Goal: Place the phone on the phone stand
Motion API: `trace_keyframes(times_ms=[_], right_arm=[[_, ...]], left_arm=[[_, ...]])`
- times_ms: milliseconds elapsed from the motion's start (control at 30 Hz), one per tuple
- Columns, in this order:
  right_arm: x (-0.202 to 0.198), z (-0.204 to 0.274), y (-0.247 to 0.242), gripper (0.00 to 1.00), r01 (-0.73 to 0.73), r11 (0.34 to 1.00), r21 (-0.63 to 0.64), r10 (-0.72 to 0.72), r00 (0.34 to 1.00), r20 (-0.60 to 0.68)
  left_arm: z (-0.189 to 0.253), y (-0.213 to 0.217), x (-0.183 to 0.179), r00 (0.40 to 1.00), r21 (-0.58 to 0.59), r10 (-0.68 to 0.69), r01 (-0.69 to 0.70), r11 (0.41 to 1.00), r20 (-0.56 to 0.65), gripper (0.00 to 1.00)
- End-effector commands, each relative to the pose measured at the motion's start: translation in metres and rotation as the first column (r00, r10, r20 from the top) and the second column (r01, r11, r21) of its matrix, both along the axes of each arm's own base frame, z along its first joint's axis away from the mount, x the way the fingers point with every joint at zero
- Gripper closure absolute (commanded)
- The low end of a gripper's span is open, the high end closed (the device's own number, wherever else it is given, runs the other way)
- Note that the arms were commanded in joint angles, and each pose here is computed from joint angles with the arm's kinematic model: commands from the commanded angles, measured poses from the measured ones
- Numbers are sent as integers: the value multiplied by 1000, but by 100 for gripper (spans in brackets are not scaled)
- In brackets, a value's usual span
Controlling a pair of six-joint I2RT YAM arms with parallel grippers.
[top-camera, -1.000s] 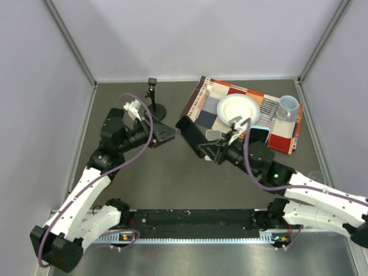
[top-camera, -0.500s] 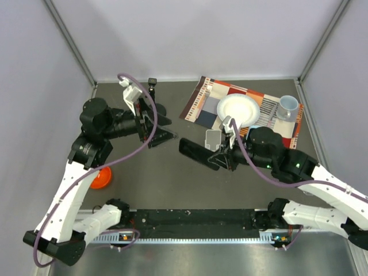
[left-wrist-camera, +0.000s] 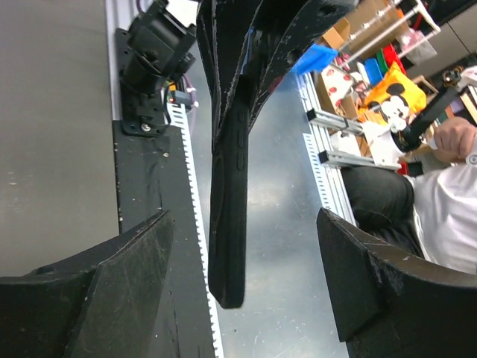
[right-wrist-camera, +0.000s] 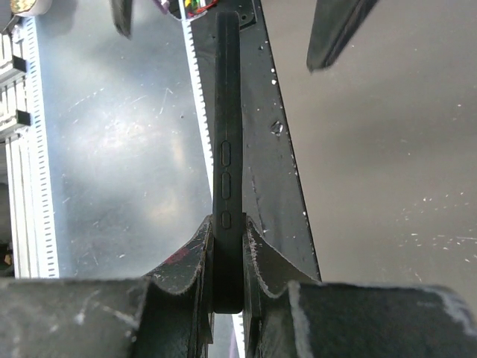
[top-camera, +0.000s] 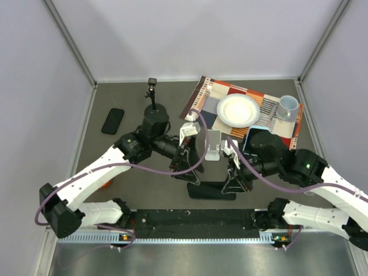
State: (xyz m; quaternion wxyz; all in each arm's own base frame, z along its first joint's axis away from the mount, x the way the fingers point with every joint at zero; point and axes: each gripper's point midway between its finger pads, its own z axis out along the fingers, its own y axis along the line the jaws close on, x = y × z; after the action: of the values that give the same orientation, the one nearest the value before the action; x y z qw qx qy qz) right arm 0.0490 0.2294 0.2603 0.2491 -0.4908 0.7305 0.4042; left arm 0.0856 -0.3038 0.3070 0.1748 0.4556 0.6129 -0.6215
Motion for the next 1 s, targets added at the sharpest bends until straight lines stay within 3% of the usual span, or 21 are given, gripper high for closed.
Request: trace_keyframes(times_ms=[0, 233, 333, 400, 433, 500, 533, 567, 633, 667, 700, 733, 767, 800, 867, 967], right_arm=[[-11, 39, 1, 100, -71, 986, 149, 61, 996, 71], [-11, 53, -2, 100, -73, 979, 192, 51, 991, 120], [-8, 53, -1, 100, -59, 979, 194, 35, 991, 126], [4, 54, 1, 100, 2, 982, 190, -29, 990, 139], [10, 55, 1, 100, 39, 980, 194, -68, 987, 146], [36, 58, -2, 71, 199, 955, 217, -236, 958, 160], [44, 63, -6, 57, 266, 932, 247, -310, 937, 160], [62, 56, -12, 35, 379, 893, 244, -423, 892, 161], [82, 60, -21, 24, 569, 772, 281, -604, 795, 50], [98, 58, -37, 10, 738, 611, 288, -755, 652, -68], [103, 55, -40, 4, 781, 551, 294, -788, 603, -124], [108, 68, -37, 1, 794, 492, 358, -793, 578, -193], [109, 58, -33, 1, 831, 440, 341, -793, 537, -286], [112, 55, -32, 1, 851, 405, 336, -796, 508, -328], [122, 59, -21, 1, 867, 346, 359, -778, 478, -406], [134, 65, 1, 1, 866, 328, 377, -753, 481, -449]], left_arm=[[10, -15, -19, 990, -45, -126, 129, 991, 65, 20], [-13, -33, -34, 980, 28, -195, 195, 980, 21, 37], [-10, -34, -36, 979, 24, -202, 202, 979, 29, 63], [-10, -36, -34, 982, 29, -179, 178, 984, 61, 95], [-8, -35, -30, 985, 29, -149, 147, 989, 87, 100], [-11, -37, -18, 986, 38, -69, 64, 997, 154, 100], [-8, -35, -13, 981, 28, -26, 21, 999, 194, 100], [-7, -35, -7, 975, 22, 20, -25, 999, 222, 100], [-1, -34, 18, 930, -32, 192, -191, 981, 313, 100], [3, -33, 26, 911, -51, 260, -257, 965, 319, 100], [2, -33, 46, 861, -98, 364, -353, 930, 354, 100], [15, -26, 48, 829, -159, 427, -396, 904, 362, 100], [18, -22, 57, 792, -191, 491, -452, 871, 362, 100], [17, -18, 74, 728, -241, 582, -530, 813, 362, 100], [31, -7, 84, 658, -314, 680, -604, 733, 322, 100], [36, -2, 95, 604, -351, 742, -654, 670, 290, 100]])
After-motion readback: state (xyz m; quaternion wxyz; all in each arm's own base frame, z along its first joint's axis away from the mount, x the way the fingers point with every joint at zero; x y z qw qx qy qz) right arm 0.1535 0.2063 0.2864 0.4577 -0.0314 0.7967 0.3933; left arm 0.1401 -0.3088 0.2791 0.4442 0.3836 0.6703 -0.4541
